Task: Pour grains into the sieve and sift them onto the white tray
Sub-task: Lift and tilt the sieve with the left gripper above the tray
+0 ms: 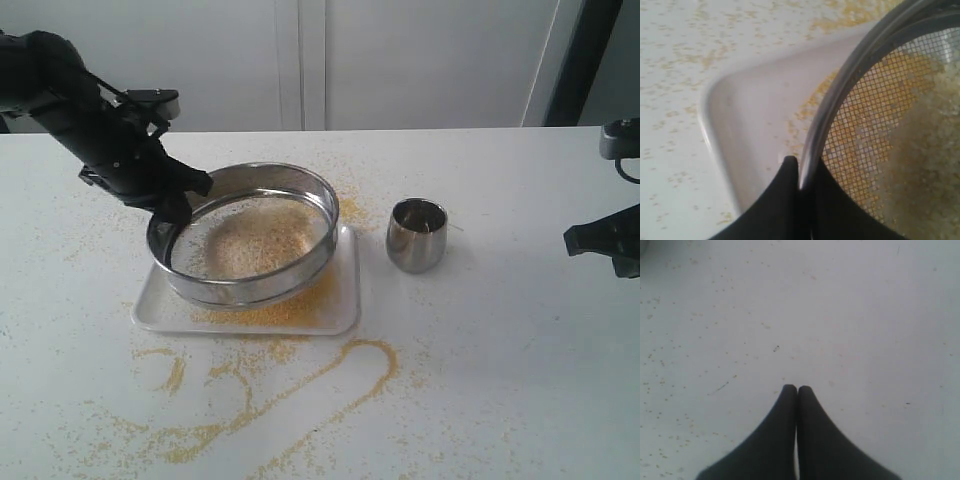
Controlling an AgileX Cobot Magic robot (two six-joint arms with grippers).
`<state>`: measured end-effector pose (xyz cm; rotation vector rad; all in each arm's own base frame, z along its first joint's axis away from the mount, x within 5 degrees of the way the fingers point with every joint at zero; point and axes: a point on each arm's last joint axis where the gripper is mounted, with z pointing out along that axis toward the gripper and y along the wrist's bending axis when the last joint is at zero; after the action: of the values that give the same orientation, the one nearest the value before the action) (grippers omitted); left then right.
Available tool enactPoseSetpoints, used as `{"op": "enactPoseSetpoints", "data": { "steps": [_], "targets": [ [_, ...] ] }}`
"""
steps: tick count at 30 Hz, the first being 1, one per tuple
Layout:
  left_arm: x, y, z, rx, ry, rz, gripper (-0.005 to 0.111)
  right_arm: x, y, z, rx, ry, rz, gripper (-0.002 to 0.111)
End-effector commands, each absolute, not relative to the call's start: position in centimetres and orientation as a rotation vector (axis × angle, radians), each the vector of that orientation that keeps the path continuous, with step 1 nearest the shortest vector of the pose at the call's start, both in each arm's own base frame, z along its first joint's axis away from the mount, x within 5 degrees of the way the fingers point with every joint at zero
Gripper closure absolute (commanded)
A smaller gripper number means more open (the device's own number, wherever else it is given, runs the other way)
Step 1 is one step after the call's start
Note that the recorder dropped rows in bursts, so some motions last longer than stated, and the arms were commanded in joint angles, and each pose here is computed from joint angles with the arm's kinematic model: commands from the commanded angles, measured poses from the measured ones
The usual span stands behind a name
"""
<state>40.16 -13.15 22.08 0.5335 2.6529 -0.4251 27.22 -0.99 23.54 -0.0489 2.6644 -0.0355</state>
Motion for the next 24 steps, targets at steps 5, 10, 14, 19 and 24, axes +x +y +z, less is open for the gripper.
{"op": "enactPoseSetpoints", "data": {
  "steps": [5, 10, 14, 19, 24],
  "targets": [
    [39.6, -13.9, 22.8, 0.739, 2.591, -0.381, 0.107, 27.2, -1.1, 23.6, -0.04, 2.651, -0.037, 0.108],
    [40.6, -11.8, 22.8, 0.224, 2.681, -0.419, 0.107, 27.2, -1.1, 23.6, -0.04, 2.651, -0.037, 0.108],
    [39.7, -12.6, 22.7, 0.781, 2.599, -0.403, 0.107, 27.2, -1.1, 23.6, -0.04, 2.651, -0.037, 0.108],
    [40.4, -11.0, 22.2, 0.427, 2.676, -0.543, 0.107, 27.2, -1.1, 23.6, -0.04, 2.651, -0.037, 0.108],
    [40.4, -10.5, 22.4, 0.261, 2.692, -0.642, 0.107, 27.2, -1.1, 23.6, -0.04, 2.651, -0.037, 0.108]
  ]
}}
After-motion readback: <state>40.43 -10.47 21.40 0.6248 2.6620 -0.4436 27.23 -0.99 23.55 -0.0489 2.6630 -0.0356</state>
